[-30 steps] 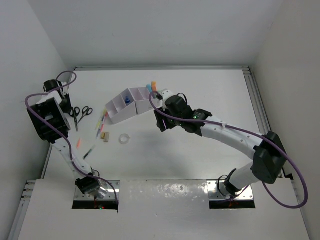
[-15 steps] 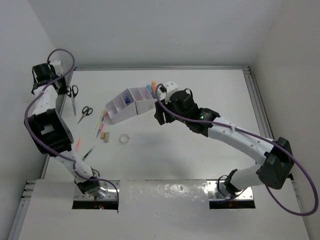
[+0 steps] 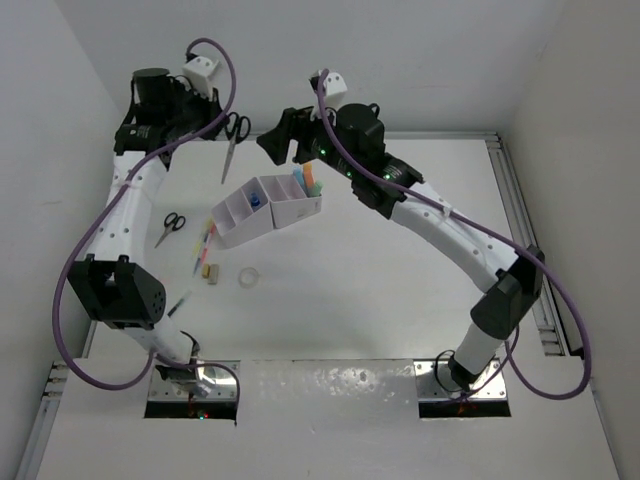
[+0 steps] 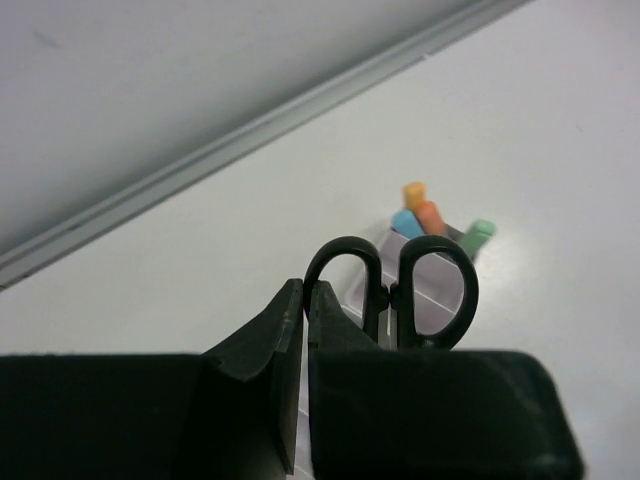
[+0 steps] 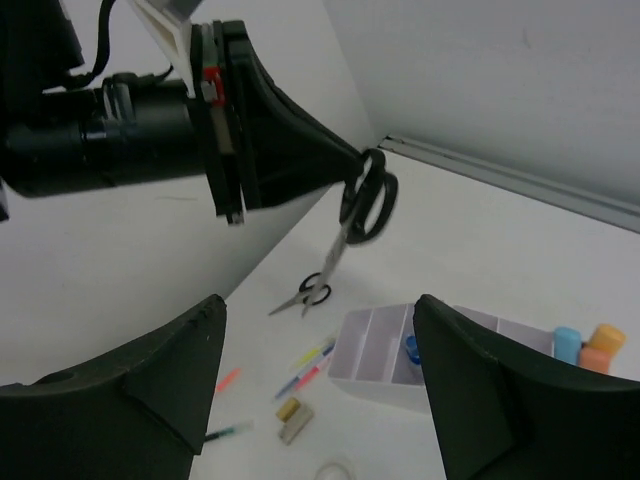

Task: Sort the stationery into containers
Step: Pick up the scissors from the center of the board, then place the scissors in the storage box.

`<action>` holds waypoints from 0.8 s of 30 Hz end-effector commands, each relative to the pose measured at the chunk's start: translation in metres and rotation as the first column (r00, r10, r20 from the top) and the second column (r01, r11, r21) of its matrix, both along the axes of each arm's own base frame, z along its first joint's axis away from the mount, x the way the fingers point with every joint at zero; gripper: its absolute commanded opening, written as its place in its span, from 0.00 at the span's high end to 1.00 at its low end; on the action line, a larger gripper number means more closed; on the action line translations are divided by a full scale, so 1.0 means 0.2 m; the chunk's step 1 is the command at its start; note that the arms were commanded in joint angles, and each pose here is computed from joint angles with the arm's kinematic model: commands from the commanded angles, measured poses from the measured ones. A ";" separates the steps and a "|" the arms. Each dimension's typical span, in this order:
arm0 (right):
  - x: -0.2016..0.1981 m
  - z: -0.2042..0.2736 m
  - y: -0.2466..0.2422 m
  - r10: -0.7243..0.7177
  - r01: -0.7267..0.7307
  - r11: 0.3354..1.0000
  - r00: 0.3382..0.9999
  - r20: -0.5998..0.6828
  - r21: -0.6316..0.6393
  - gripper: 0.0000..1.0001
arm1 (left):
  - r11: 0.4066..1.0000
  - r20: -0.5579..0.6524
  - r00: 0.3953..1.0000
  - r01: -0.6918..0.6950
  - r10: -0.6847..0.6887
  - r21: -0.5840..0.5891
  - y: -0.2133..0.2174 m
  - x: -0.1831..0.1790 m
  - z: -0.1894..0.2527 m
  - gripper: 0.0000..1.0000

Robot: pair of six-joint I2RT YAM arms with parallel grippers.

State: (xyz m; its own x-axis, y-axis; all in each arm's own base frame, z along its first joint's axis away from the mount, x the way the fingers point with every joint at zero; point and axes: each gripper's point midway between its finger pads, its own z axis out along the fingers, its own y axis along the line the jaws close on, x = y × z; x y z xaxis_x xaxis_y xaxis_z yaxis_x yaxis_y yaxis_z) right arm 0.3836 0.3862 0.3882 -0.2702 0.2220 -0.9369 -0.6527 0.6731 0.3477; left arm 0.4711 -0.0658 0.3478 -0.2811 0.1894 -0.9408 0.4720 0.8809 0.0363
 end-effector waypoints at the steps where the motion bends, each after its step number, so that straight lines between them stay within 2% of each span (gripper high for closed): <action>1: 0.07 0.06 0.06 0.010 -0.010 0.994 1.000 -0.001 0.105 0.26 | 0.997 -0.012 0.997 0.074 -0.074 -0.013 -0.15 -0.06 0.06 1.00; 4: 0.15 0.03 0.04 -0.014 0.017 0.989 1.000 -0.021 0.144 0.27 | 0.995 -0.012 0.995 0.099 -0.099 0.000 -0.23 -0.09 0.08 1.00; 12: 0.25 -0.13 0.07 -0.029 0.036 0.992 0.997 -0.066 0.118 0.36 | 0.990 -0.017 0.989 0.144 -0.144 0.004 -0.34 -0.14 0.09 1.00; 17: 0.27 -0.16 0.11 -0.002 0.014 0.990 0.997 -0.078 0.141 0.47 | 0.987 -0.028 0.987 0.160 -0.159 0.010 -0.38 -0.16 0.07 1.00; 19: 0.29 -0.20 0.13 0.007 0.006 0.989 0.996 -0.089 0.146 0.54 | 0.986 -0.030 0.986 0.164 -0.163 0.005 -0.39 -0.16 0.07 1.00; 22: 0.30 -0.23 0.16 0.021 -0.004 0.987 0.994 -0.106 0.159 0.70 | 0.986 -0.029 0.985 0.168 -0.168 0.004 -0.40 -0.16 0.07 1.00; 23: 0.31 -0.22 0.16 0.020 -0.001 0.985 0.994 -0.106 0.174 0.82 | 0.986 -0.034 0.985 0.169 -0.169 0.002 -0.40 -0.16 0.06 1.00; 24: 0.31 -0.23 0.16 0.020 -0.001 0.984 0.994 -0.107 0.180 0.89 | 0.985 -0.036 0.985 0.171 -0.171 0.004 -0.41 -0.16 0.06 1.00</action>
State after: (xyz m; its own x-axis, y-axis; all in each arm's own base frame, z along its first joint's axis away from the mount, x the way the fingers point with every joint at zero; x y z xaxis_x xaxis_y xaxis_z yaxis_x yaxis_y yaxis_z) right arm 0.4420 0.4118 0.3155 -0.4078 0.3122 -0.8580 -0.5739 0.6433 0.5068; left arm 0.4412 -0.1396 0.3310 -0.3520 0.2570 -0.9000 0.6009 0.7993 -0.0068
